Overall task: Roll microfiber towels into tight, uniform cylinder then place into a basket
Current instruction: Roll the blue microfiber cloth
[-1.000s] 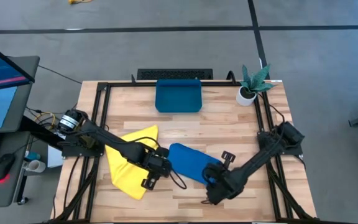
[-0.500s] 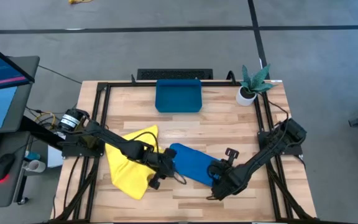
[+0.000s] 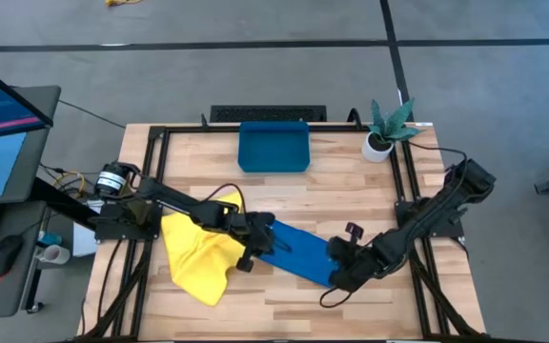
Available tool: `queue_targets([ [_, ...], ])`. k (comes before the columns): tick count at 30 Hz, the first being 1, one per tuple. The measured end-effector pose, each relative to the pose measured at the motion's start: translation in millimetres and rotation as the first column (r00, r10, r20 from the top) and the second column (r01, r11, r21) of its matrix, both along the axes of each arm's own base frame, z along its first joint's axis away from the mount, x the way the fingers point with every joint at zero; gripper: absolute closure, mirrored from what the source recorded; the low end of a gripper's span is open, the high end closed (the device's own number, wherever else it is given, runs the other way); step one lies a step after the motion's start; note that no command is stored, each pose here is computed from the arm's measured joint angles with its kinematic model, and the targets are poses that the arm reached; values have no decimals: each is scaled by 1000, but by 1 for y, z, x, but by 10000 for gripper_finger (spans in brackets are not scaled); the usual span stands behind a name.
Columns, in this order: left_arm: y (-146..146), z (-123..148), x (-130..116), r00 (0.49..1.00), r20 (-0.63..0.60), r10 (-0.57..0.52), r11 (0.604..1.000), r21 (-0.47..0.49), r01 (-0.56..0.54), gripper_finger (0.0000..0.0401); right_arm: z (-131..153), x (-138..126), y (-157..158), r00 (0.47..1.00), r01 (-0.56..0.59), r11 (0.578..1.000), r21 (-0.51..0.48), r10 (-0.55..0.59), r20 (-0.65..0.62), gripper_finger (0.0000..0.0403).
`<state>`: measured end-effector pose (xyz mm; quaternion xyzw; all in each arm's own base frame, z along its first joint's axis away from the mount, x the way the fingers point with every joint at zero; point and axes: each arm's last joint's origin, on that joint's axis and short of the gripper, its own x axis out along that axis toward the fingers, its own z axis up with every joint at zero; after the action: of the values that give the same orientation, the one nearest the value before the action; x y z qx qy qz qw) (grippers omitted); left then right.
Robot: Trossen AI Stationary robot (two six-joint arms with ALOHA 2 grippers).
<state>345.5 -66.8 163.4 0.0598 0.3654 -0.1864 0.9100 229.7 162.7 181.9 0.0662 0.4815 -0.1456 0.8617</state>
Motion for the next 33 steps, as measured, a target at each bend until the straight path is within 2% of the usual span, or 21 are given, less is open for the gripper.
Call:
queue_targets([
  [4, 5, 0, 0, 1000, -8, 18, 1000, -4, -18, 394, -7, 4, 2, 1000, -20, 999, 44, 19, 25, 388],
  [8, 5, -2, 2, 1000, -6, 28, 1000, -13, -29, 400, -17, 8, 1, 1000, -9, 999, 32, 9, -5, 383],
  [13, 3, -21, 14, 998, 2, 60, 997, -50, -60, 401, -28, 15, -6, 997, 38, 998, 52, -34, -63, 387],
  [17, 3, -37, 15, 997, -38, 61, 997, -43, -63, 401, -38, 19, -12, 992, 72, 997, 42, -67, -107, 387],
  [20, 3, -46, 15, 996, -65, 65, 997, -38, -68, 401, -43, 23, -14, 987, 87, 993, 84, -74, -144, 384],
  [24, 4, -49, 16, 994, -71, 81, 996, -29, -83, 401, -52, 25, -18, 977, 113, 990, 86, -95, -190, 385],
  [30, 21, -52, 19, 996, -38, 78, 993, 93, -74, 401, -51, 25, -19, 977, 113, 990, 85, -95, -189, 388],
  [33, 37, -51, 21, 994, -12, 109, 985, 136, -107, 401, -50, 25, -19, 978, 121, 989, 89, -103, -184, 386],
])
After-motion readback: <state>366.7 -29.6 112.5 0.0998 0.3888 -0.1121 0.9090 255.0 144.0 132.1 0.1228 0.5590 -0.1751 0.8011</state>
